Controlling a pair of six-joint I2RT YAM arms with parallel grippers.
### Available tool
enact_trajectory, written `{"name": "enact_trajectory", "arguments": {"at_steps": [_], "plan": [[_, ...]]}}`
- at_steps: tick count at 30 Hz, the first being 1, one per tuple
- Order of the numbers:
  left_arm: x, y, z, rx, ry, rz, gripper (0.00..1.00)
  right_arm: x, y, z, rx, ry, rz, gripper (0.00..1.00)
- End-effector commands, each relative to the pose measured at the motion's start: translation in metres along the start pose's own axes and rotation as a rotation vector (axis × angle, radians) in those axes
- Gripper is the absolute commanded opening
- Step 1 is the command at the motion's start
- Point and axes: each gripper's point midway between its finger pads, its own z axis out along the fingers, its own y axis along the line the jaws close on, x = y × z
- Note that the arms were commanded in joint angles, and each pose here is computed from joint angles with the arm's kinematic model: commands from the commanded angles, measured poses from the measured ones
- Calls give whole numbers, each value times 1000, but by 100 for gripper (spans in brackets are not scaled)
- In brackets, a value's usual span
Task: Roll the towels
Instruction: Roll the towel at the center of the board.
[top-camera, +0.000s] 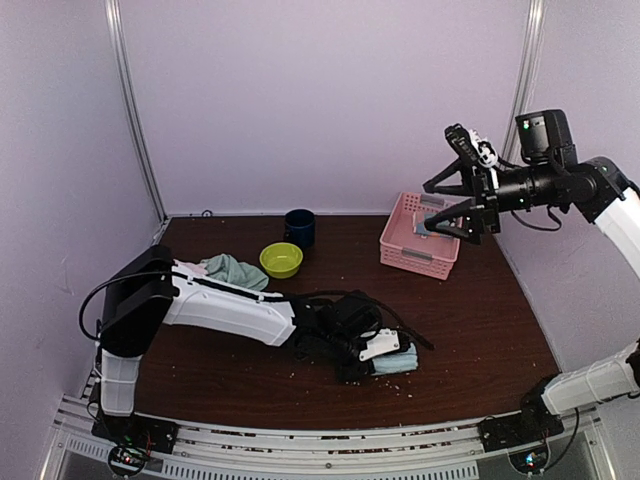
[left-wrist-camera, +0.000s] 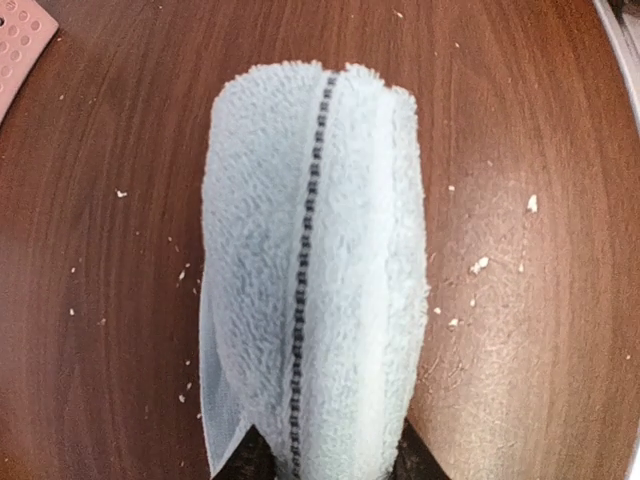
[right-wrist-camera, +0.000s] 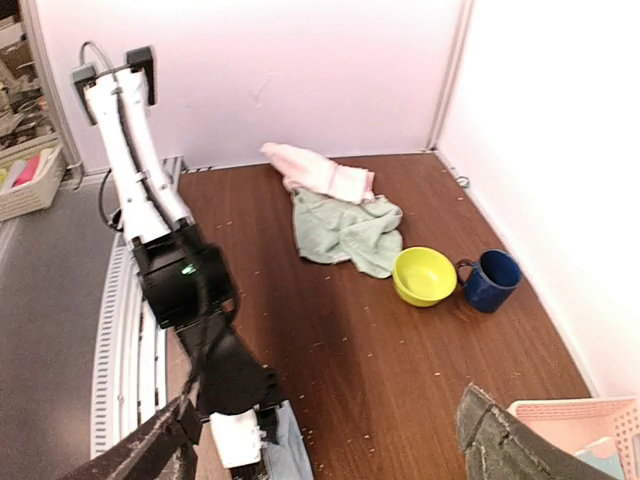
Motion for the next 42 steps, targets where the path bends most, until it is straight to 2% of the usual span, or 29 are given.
{"name": "enact_trajectory", "arguments": {"at_steps": [1, 4, 7, 11, 15, 20, 23, 27, 33, 37, 42], "plan": [[82, -48, 30, 294, 251, -167, 31, 50, 42, 15, -216, 69, 17, 87], [88, -43, 33, 327, 265, -233, 31, 81, 60, 23, -270, 187, -69, 78], [91, -38, 34, 350, 265, -295, 30, 105, 68, 37, -222, 307, -163, 66], [89, -35, 36, 359, 261, -327, 30, 133, 97, 49, -250, 394, -255, 63], [93, -37, 38, 373, 269, -344, 29, 136, 106, 53, -268, 403, -276, 64], [98, -34, 39, 367, 275, -353, 29, 100, 80, 40, -149, 363, -240, 77], [100, -31, 39, 373, 271, -373, 28, 69, 68, 25, -101, 274, -225, 82], [104, -27, 40, 396, 262, -414, 28, 56, 83, 18, -179, 210, -226, 72], [108, -28, 42, 403, 274, -446, 27, 98, 111, 32, -298, 315, -235, 55], [109, -29, 43, 413, 277, -488, 26, 115, 146, 45, -414, 365, -282, 52], [109, -24, 41, 432, 269, -532, 26, 155, 160, 61, -397, 488, -429, 50]]}}
